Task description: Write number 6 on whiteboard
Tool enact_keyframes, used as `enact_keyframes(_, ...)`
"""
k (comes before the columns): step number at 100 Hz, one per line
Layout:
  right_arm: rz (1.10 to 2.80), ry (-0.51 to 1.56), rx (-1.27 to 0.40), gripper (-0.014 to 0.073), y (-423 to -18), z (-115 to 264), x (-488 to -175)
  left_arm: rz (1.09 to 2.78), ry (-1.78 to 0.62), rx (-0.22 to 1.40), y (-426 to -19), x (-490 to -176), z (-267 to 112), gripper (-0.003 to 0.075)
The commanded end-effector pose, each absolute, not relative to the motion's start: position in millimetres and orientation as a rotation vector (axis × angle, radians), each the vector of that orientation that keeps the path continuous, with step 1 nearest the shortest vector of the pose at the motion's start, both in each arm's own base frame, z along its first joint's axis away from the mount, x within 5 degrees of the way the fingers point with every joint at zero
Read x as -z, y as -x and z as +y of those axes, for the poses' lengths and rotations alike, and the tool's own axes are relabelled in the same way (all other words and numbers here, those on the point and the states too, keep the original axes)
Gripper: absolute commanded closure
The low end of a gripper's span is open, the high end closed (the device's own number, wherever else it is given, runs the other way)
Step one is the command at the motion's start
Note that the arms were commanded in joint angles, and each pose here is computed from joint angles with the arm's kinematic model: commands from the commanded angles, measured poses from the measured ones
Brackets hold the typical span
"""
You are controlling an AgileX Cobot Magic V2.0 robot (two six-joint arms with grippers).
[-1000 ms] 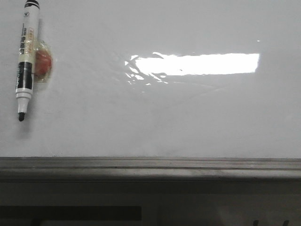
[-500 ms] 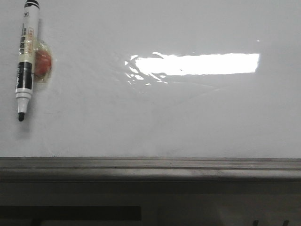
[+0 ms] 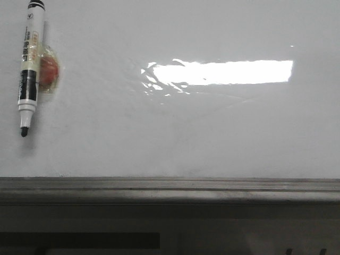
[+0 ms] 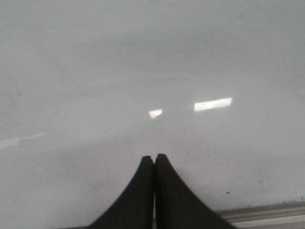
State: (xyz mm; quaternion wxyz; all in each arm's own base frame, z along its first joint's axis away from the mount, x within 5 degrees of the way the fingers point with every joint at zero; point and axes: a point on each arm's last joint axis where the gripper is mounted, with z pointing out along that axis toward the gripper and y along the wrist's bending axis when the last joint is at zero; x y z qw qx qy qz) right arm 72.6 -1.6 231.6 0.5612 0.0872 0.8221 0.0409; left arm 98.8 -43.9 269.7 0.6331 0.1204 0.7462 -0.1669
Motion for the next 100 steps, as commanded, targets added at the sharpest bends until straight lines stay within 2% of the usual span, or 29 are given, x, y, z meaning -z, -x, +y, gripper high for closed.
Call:
enact_keyframes(1,1.858,-0.206,-0.086,0.0659,-77,-3,-245,1.632,-0.330,0.460,-104,-283,-57,0.0288)
enact_keyframes(25,1.858,-0.206,-0.086,0.0659,-77,-3,-245,1.687,-0.410,0.635,-114,-271,-90,0.0244)
enact_keyframes(100,1.866,-0.206,-0.087,0.0659,-77,-3,-244,1.858,-0.385,0.647,-138,-242,-112,0.0246)
